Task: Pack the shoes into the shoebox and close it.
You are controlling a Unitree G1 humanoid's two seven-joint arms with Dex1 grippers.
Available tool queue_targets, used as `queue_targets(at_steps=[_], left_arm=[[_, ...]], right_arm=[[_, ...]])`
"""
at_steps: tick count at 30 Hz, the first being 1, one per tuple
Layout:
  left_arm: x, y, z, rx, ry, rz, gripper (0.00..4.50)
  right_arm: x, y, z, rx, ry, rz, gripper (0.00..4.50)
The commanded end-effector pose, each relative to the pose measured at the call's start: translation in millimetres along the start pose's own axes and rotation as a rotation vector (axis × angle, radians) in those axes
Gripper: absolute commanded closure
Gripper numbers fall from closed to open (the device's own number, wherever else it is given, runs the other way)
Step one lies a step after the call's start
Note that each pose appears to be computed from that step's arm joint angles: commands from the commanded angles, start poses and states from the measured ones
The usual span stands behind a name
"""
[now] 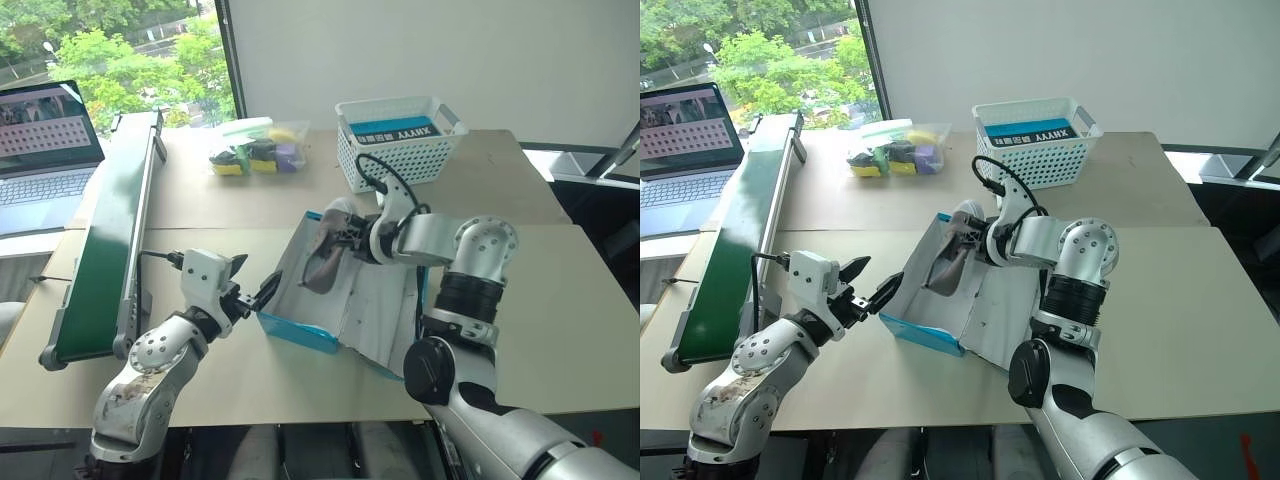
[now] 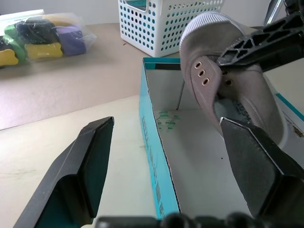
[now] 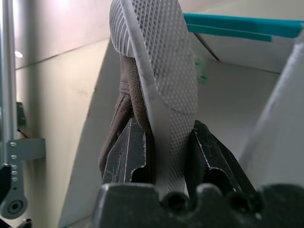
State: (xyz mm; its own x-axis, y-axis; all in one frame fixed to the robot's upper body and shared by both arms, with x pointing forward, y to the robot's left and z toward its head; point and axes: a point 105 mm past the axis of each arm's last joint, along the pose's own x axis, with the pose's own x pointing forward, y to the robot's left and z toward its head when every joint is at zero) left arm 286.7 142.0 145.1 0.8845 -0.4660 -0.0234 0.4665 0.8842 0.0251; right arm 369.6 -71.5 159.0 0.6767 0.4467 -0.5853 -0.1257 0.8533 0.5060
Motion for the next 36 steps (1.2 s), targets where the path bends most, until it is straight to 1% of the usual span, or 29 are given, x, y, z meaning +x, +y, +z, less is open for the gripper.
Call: queue_targets(at_steps=[1,5,11,13,14,15,16,17,19,21,22,24,29,31,33,36], left_arm=[[4,-7,10,0.018,-0.052,-0.024,0.67],[3,-7,12,0.018,-0.061,-0.017,0.67],[1,-4,16,0.021,-0.066,0.002,0.67],[0,-4,16,0.021,-0.068,0.008,0.53],[0,-4,16,0.021,-0.068,0.01,0.53],[0,-4,16,0.021,-0.069,0.011,0.53],[-1,-5,15,0.021,-0.069,0.011,0.53],[-1,-5,15,0.019,-0.069,0.012,0.53],[-1,-6,14,0.017,-0.07,0.012,0.53],[-1,-7,14,0.014,-0.071,0.013,0.53],[0,-8,14,0.012,-0.071,0.013,0.53],[0,-8,13,0.01,-0.071,0.014,0.53],[-1,2,13,0.012,-0.081,0.06,0.53],[-3,15,15,0.018,-0.095,0.123,0.53],[-5,24,18,0.025,-0.106,0.171,0.53],[-11,40,20,0.027,-0.121,0.252,0.53]], right_arm=[[-8,-3,9,-0.059,-0.025,-0.062,3.61],[-2,-11,3,-0.076,0.017,-0.139,3.61],[5,-7,-8,-0.068,0.064,-0.141,3.61],[7,-7,-12,-0.06,0.079,-0.139,2.89],[8,-7,-13,-0.058,0.081,-0.143,2.72],[8,-8,-13,-0.056,0.082,-0.147,2.28],[8,-9,-13,-0.055,0.081,-0.153,2.02],[7,-9,-13,-0.054,0.078,-0.157,1.58],[7,-10,-11,-0.05,0.076,-0.162,1.09],[5,-10,-8,-0.059,0.066,-0.166,0.22],[4,-9,-5,-0.069,0.057,-0.17,0.03],[0,-6,3,-0.092,0.029,-0.167,0.03],[-15,19,29,-0.187,-0.081,-0.102,0.03],[-23,32,44,-0.27,-0.159,-0.071,0.03],[-28,39,52,-0.331,-0.214,-0.061,0.03],[-31,45,59,-0.379,-0.258,-0.044,0.03]])
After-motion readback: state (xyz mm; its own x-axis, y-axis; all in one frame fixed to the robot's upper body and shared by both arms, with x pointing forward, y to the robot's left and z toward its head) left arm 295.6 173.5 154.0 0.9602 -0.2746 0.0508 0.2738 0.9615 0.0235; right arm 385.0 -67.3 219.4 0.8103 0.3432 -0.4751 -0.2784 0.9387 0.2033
